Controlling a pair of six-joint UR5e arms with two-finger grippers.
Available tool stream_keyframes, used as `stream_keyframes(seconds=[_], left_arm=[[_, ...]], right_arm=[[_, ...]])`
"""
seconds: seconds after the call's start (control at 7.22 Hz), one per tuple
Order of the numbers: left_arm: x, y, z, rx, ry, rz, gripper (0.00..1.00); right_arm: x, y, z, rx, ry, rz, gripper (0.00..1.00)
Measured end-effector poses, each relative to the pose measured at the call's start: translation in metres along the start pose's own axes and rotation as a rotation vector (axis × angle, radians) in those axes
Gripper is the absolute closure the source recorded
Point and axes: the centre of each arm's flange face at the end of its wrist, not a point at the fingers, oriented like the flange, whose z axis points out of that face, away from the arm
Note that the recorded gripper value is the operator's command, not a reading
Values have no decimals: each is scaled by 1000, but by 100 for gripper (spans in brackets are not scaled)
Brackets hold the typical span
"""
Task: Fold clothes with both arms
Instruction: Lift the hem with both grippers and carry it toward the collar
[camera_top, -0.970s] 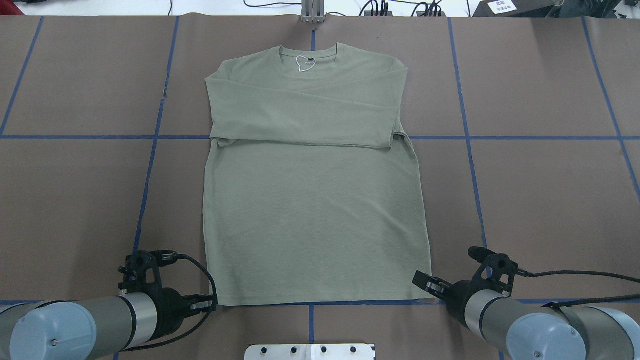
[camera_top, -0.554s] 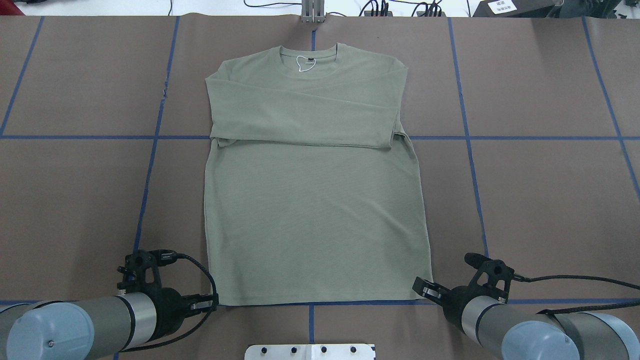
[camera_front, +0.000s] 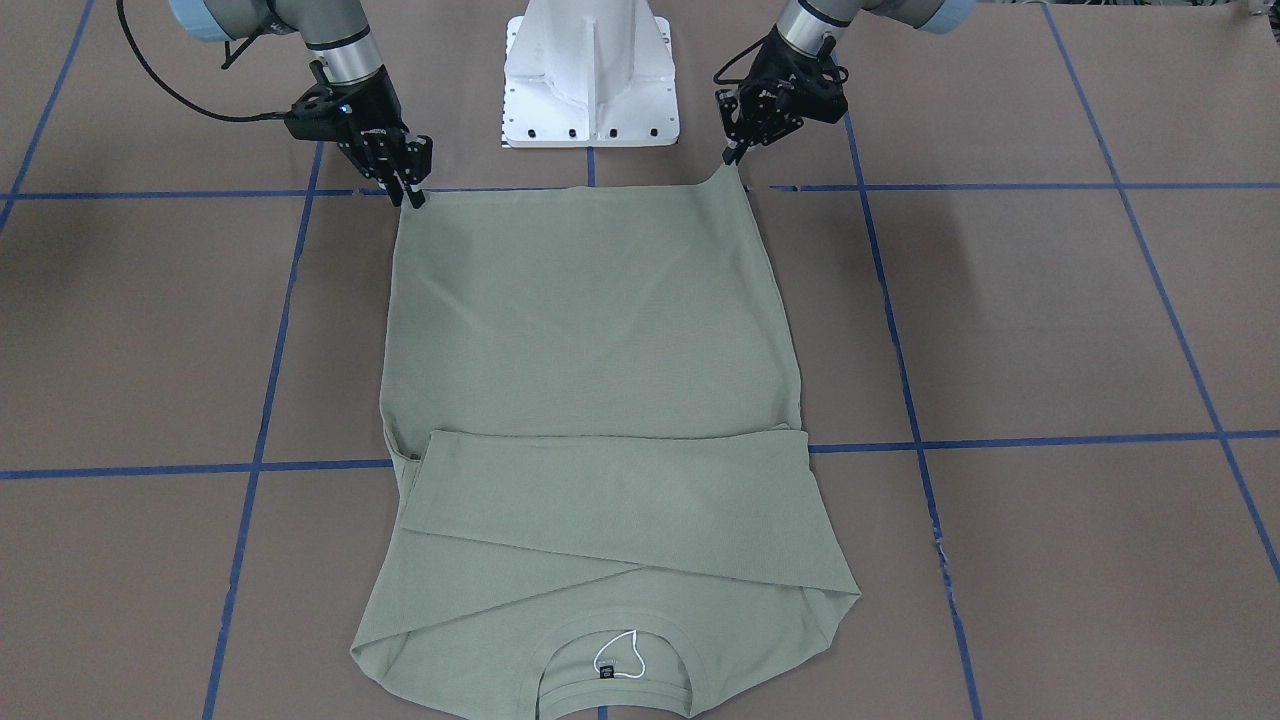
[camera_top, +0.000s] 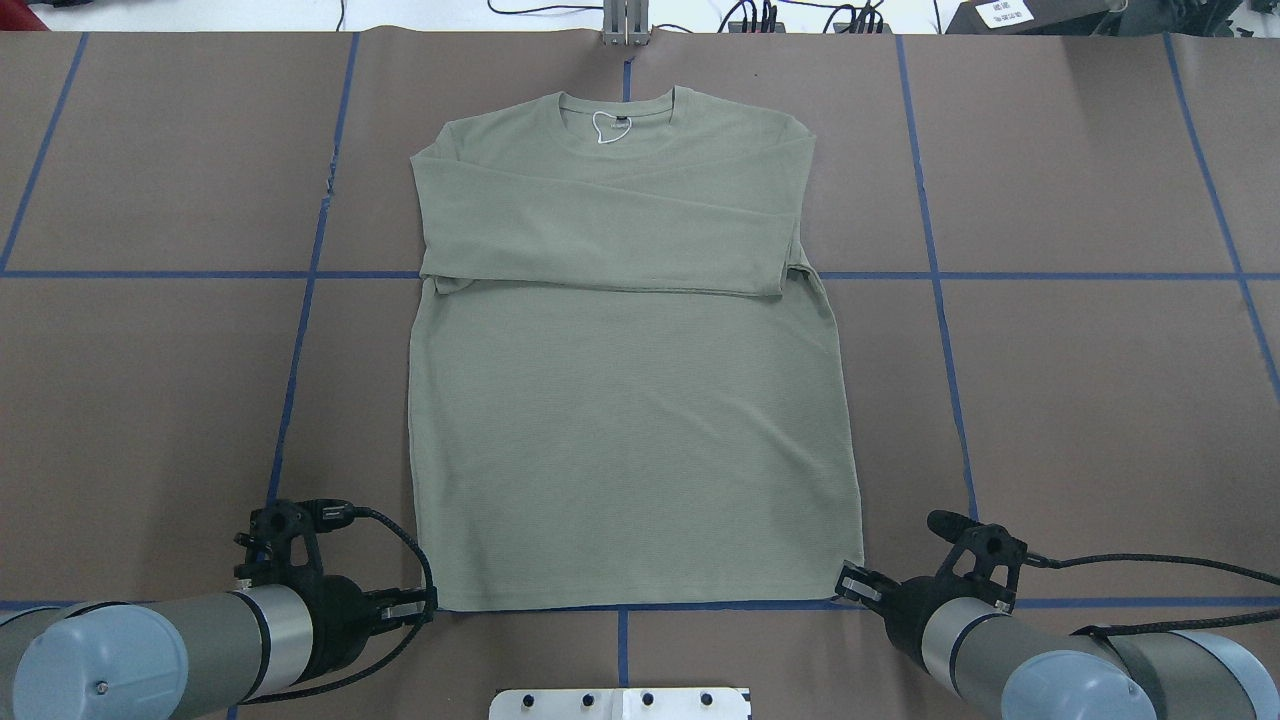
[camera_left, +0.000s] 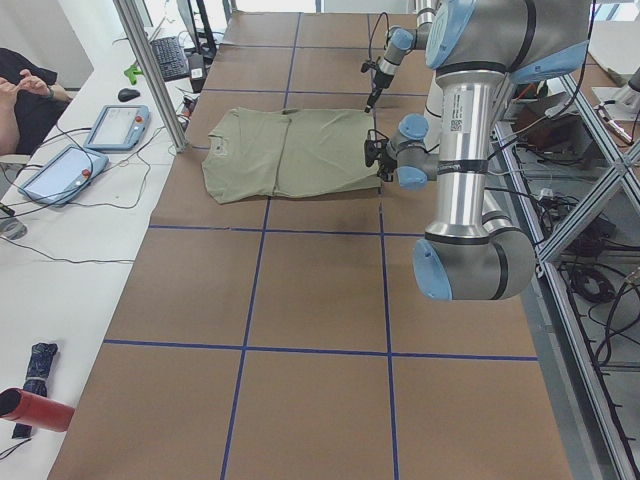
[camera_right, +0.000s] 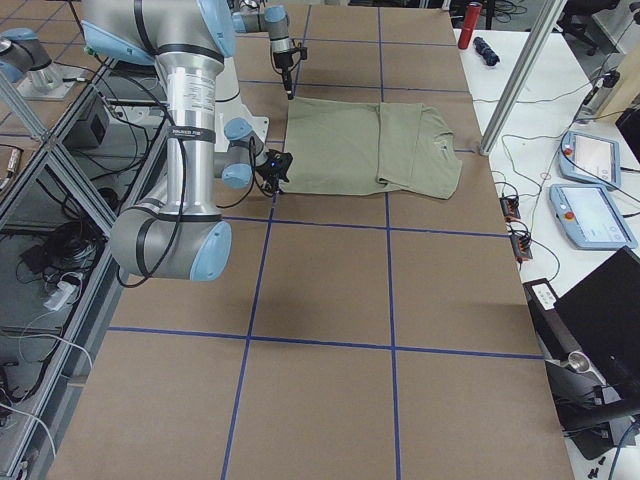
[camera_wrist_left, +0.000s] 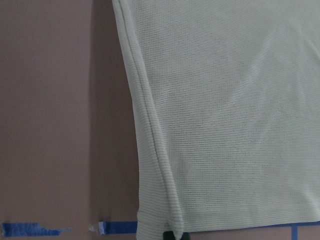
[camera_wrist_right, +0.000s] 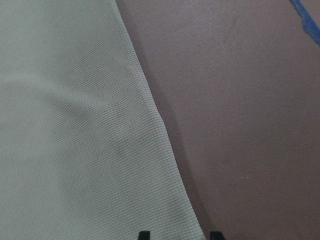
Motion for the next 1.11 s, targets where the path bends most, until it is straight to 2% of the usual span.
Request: stream_keyframes(seconds=[0.28, 0.42, 0.55, 0.83, 1.11], left_arm=[[0, 0, 0, -2, 1, 0, 100], [1, 0, -4, -4, 4, 0, 100], [6, 0, -17, -25, 5, -1, 100], [38, 3, -82, -124, 1, -2, 100], [65, 0, -174, -241, 8, -12, 100]], right_arm=[[1, 1, 0, 10, 14, -10, 100], [-1, 2, -6, 14, 43, -25, 100], [-11, 3, -25, 4, 72, -39, 100], [-43, 0, -107, -73, 110, -56, 100], [-68, -18, -200, -204, 155, -40, 100]])
